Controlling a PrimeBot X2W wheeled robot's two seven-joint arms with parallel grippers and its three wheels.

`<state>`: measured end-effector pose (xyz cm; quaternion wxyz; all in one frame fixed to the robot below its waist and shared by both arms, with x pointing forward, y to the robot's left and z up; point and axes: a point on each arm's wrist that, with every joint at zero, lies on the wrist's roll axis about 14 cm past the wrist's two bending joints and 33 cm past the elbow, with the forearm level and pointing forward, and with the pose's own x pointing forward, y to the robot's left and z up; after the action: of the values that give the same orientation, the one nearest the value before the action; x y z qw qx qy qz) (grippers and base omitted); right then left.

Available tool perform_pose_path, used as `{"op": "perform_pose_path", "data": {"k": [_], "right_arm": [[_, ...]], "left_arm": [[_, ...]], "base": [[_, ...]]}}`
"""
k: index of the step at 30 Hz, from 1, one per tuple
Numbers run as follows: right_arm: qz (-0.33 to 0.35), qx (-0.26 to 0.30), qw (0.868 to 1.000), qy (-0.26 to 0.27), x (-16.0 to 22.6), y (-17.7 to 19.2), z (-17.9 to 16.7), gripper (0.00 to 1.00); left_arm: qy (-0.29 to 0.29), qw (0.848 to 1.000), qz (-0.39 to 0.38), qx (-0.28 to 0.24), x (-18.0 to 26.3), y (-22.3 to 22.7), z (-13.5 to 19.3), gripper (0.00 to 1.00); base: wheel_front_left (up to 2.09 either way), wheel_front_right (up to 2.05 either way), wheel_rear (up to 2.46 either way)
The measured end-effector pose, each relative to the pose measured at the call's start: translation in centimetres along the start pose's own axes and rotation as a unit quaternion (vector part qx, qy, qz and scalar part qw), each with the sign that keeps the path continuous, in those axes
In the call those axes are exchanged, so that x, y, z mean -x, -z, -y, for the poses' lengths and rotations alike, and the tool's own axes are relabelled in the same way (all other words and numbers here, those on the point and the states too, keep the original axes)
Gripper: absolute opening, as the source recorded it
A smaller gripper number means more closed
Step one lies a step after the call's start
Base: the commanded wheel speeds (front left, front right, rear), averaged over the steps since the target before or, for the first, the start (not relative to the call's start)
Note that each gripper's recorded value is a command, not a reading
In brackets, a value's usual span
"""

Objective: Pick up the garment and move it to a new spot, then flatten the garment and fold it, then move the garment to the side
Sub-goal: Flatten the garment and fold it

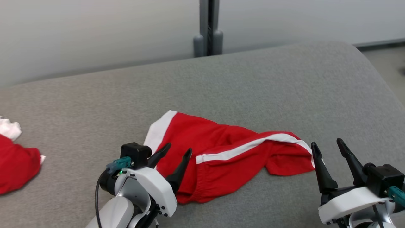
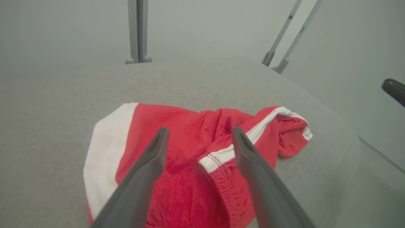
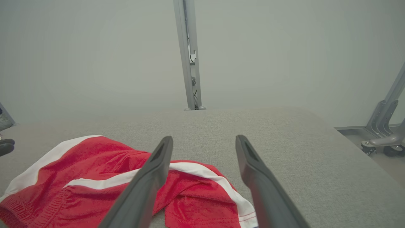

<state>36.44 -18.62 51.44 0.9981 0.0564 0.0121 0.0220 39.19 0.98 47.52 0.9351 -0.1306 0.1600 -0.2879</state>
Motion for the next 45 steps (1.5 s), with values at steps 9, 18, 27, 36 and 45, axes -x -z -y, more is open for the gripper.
{"op": "perform_pose_path", "data": {"k": [9,18,27,36,45], "right_arm": [[-0.021,-0.009,0.999,0.045,0.1,2.2,2.9,1.00],[-0.022,-0.011,0.998,0.058,0.0,2.7,3.7,1.00],[-0.021,-0.014,0.998,0.055,-0.4,2.9,3.6,1.00],[-0.064,-0.003,0.994,0.092,-0.8,5.4,6.3,1.00],[-0.171,-0.014,0.983,0.067,-2.9,11.7,5.0,1.00]], "left_arm": [[0.018,0.985,-0.149,0.089,-4.0,6.7,-0.1,1.00],[0.032,0.970,-0.199,0.138,-4.1,8.5,0.7,1.00],[0.059,0.968,-0.197,0.144,-3.8,7.8,1.9,0.00],[0.063,0.974,-0.175,0.125,-3.8,6.7,1.5,0.00],[0.057,0.974,-0.180,0.126,-3.5,6.9,0.4,0.00]], "base": [[0.00,0.00,0.00],[0.00,0.00,0.00],[0.00,0.00,0.00],[0.00,0.00,0.00],[0.00,0.00,0.00]]}}
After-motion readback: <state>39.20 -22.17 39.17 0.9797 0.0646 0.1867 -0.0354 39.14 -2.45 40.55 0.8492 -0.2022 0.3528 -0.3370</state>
